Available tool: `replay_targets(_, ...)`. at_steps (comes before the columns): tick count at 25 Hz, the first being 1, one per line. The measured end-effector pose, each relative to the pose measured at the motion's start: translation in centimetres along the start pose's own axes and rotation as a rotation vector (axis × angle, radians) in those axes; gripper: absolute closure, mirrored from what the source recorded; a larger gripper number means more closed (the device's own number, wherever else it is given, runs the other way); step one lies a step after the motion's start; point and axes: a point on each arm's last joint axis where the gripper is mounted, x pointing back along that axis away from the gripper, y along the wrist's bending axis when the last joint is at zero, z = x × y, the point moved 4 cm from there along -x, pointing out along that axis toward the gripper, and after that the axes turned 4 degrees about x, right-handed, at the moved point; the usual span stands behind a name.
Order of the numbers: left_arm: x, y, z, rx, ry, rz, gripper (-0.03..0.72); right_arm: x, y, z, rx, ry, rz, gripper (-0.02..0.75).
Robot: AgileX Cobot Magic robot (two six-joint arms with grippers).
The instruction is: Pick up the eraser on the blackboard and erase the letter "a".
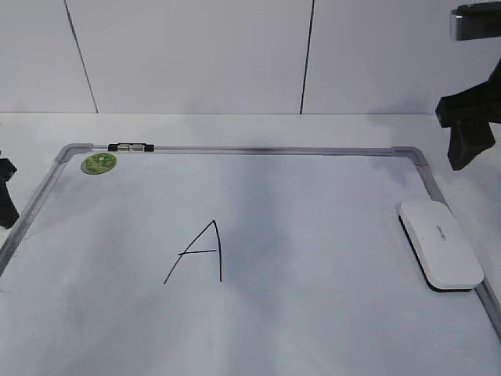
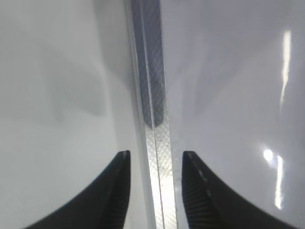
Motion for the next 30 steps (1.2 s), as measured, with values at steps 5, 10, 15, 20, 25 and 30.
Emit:
replay_targets(5,1.7,-0.5,-0.8,-0.002,0.001,0.011,0.297,0.2,0.3,0.4,0.012,0.023,-0.028,0.154)
replay_targets(10,5.0,-1.7,-0.1,0.004,-0.029,0.012,0.273,0.5,0.7,0.7,0.051,0.03,-0.062,0.155)
replay_targets(15,9.9,-3.8,1.4,-0.012,-0.136,0.003,0.271,1.6,0.5,1.9,0.061,0.008,-0.073,0.154)
replay_targets(20,14.4,-6.8,3.7,-0.075,-0.261,-0.002,0.271,3.7,0.0,5.0,0.051,-0.04,-0.076,0.155)
replay_targets(25,17.5,-10.0,6.9,-0.13,-0.35,0.014,0.272,6.0,-0.7,8.5,0.037,-0.116,-0.079,0.155)
replay_targets(30,18.0,-11.4,11.7,-0.143,-0.38,0.034,0.272,8.1,-1.3,12.2,0.02,-0.212,-0.081,0.155)
